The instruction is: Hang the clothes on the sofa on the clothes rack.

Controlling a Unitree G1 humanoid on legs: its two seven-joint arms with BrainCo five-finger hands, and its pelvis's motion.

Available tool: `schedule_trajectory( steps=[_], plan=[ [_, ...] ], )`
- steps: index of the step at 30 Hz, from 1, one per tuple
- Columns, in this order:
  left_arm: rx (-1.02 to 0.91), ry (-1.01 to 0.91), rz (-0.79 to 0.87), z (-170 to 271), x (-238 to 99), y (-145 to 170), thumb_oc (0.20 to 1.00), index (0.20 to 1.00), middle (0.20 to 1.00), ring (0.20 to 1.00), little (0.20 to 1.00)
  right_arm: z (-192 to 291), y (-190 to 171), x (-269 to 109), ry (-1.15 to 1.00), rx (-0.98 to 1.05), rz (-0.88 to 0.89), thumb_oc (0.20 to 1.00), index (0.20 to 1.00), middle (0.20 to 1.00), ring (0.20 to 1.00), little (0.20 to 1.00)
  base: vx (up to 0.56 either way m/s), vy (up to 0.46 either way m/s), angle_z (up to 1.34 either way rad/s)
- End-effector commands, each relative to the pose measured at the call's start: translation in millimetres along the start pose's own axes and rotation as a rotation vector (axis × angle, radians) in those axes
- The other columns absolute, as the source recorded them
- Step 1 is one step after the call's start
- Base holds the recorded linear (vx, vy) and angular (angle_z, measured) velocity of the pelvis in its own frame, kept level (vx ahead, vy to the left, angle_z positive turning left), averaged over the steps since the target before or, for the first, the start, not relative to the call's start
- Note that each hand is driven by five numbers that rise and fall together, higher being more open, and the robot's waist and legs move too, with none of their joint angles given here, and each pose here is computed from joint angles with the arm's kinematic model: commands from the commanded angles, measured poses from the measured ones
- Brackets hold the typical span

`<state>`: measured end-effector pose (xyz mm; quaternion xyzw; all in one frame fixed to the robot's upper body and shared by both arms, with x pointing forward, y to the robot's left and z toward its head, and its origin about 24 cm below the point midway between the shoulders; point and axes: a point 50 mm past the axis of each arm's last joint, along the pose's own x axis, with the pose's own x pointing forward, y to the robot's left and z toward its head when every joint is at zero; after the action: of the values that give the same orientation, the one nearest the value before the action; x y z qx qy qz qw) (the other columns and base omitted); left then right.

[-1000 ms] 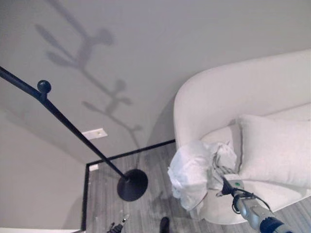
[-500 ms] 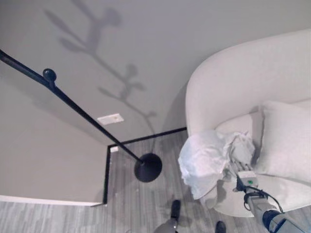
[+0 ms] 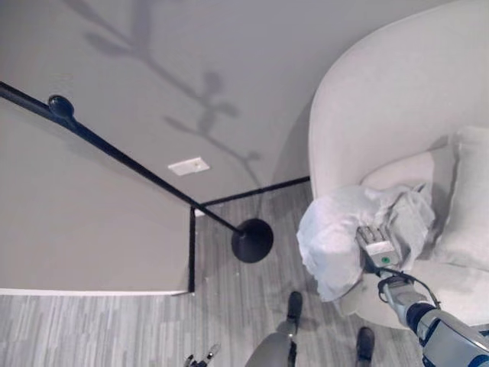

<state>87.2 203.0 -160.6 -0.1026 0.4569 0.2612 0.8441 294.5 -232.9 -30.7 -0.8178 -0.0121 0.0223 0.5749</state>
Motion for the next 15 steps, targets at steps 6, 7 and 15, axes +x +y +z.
schedule_trajectory(
  steps=[6,7,15],
  plan=[
    [-0.041,-0.156,-0.065,44,8,-23,1.000,1.000,1.000,1.000,1.000,-24,-25,24,0.019,-0.193,-0.024,1.000,1.000,1.000,1.000,1.000,-0.01,0.009,-0.02],
    [-0.043,-0.163,-0.074,45,7,-25,1.000,1.000,1.000,1.000,1.000,-25,-25,25,0.024,-0.205,-0.015,1.000,1.000,1.000,1.000,1.000,0.00,0.000,0.00],
    [-0.055,-0.204,-0.103,54,5,-35,1.000,1.000,1.000,1.000,1.000,-25,-22,27,0.057,-0.269,0.091,0.200,0.200,0.200,0.200,0.200,0.00,0.002,0.01]
  ],
)
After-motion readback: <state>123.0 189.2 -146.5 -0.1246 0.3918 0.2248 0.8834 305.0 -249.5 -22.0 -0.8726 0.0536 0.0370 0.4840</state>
